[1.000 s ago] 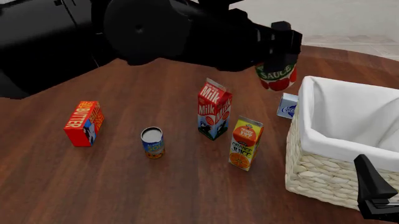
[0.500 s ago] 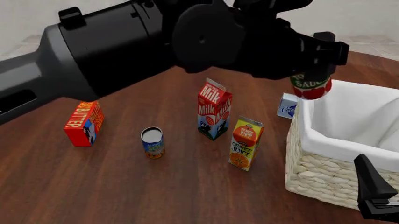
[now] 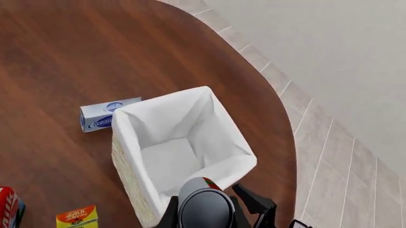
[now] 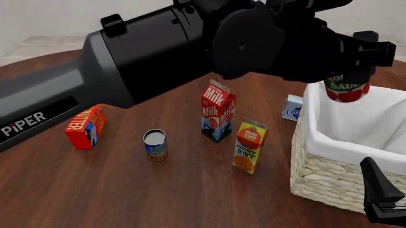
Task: Pick up the tomato sauce, and put it in the basket.
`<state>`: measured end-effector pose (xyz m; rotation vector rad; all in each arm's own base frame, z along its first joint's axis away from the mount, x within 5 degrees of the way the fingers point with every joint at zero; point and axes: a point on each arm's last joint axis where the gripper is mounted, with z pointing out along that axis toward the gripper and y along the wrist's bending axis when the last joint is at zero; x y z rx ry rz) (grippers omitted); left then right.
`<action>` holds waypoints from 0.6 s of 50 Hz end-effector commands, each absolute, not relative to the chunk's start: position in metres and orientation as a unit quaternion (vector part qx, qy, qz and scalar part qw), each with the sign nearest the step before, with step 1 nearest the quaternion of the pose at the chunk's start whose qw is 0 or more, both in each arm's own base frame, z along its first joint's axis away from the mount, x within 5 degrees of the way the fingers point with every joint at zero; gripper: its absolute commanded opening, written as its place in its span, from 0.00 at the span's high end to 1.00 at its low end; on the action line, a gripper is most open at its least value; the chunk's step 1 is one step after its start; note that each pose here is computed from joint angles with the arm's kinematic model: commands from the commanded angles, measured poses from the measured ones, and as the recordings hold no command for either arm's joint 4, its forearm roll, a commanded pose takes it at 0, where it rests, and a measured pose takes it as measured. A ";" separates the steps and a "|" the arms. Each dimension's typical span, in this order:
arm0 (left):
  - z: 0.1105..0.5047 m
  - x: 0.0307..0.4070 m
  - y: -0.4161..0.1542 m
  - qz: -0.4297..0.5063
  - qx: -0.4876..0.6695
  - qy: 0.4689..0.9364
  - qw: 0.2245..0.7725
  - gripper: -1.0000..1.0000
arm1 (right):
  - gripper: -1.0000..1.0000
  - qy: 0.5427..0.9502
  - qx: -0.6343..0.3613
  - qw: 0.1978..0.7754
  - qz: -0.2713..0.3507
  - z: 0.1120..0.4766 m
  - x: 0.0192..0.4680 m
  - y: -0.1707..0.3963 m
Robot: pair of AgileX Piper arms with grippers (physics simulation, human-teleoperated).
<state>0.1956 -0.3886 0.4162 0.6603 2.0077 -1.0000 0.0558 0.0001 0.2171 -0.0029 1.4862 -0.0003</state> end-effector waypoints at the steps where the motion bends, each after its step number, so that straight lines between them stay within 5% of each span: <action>1: 0.426 0.192 -0.396 -0.408 0.265 0.774 0.405 1.00 | 0.00 0.677 -0.001 0.736 0.000 0.217 0.056 0.000; 30: 0.423 0.196 -0.414 -0.421 0.267 0.761 0.415 1.00 | 0.00 0.676 -0.001 0.736 0.000 0.217 0.056 0.000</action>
